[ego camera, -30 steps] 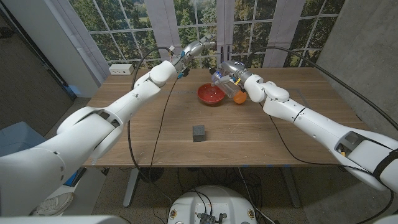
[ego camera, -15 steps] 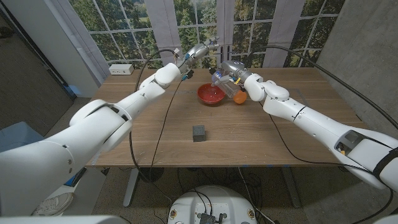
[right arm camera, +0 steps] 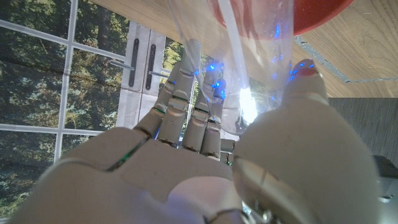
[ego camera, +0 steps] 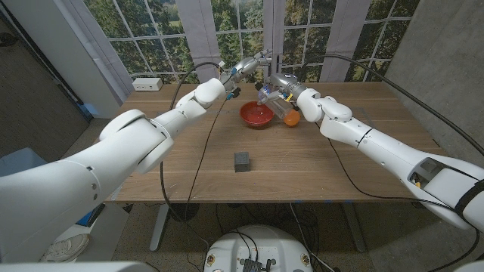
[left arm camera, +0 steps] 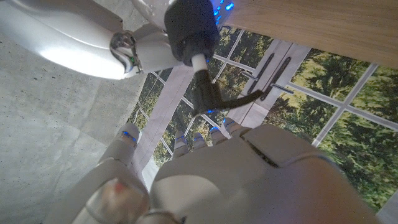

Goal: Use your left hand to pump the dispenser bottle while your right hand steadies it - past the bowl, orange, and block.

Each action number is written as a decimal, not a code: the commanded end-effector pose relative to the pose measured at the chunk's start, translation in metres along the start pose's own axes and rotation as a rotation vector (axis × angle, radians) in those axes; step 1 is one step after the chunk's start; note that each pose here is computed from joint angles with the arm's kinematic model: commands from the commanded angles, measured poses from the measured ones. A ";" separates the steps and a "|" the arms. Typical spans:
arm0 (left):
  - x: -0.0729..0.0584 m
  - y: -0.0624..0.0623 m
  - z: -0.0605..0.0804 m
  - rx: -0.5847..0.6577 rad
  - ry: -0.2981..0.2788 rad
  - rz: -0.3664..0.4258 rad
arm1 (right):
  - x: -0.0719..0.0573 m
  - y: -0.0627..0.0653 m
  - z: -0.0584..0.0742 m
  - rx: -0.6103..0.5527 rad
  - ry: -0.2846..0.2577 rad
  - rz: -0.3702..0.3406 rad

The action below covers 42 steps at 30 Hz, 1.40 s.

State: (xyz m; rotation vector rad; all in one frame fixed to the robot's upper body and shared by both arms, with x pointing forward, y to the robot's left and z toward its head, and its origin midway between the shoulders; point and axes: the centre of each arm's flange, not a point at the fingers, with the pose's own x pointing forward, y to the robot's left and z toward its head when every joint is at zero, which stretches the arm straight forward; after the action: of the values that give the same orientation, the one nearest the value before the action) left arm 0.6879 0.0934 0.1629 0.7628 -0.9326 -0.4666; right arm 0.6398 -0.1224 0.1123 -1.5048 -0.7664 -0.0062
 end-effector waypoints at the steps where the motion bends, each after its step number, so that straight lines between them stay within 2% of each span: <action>1: 0.006 -0.017 0.001 0.006 0.011 -0.038 | 0.001 -0.002 0.000 0.005 0.012 0.011; 21: 0.008 -0.027 0.002 0.010 0.006 -0.042 | -0.006 -0.008 0.012 0.031 0.010 0.021; 35: 0.007 -0.038 0.002 -0.033 0.006 -0.102 | -0.008 -0.011 0.015 0.036 -0.005 -0.050; 38: 0.007 -0.043 0.002 -0.032 0.004 -0.116 | -0.010 -0.013 0.015 0.034 -0.006 -0.079; 42: 0.007 -0.050 0.002 -0.026 0.007 -0.156 | -0.011 -0.015 0.015 0.037 -0.005 -0.079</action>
State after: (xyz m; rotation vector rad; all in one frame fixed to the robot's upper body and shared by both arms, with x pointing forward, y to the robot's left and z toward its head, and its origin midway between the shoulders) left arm 0.6880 0.0644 0.1414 0.7866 -0.8949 -0.5525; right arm 0.6243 -0.1163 0.1158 -1.4564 -0.7858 -0.0190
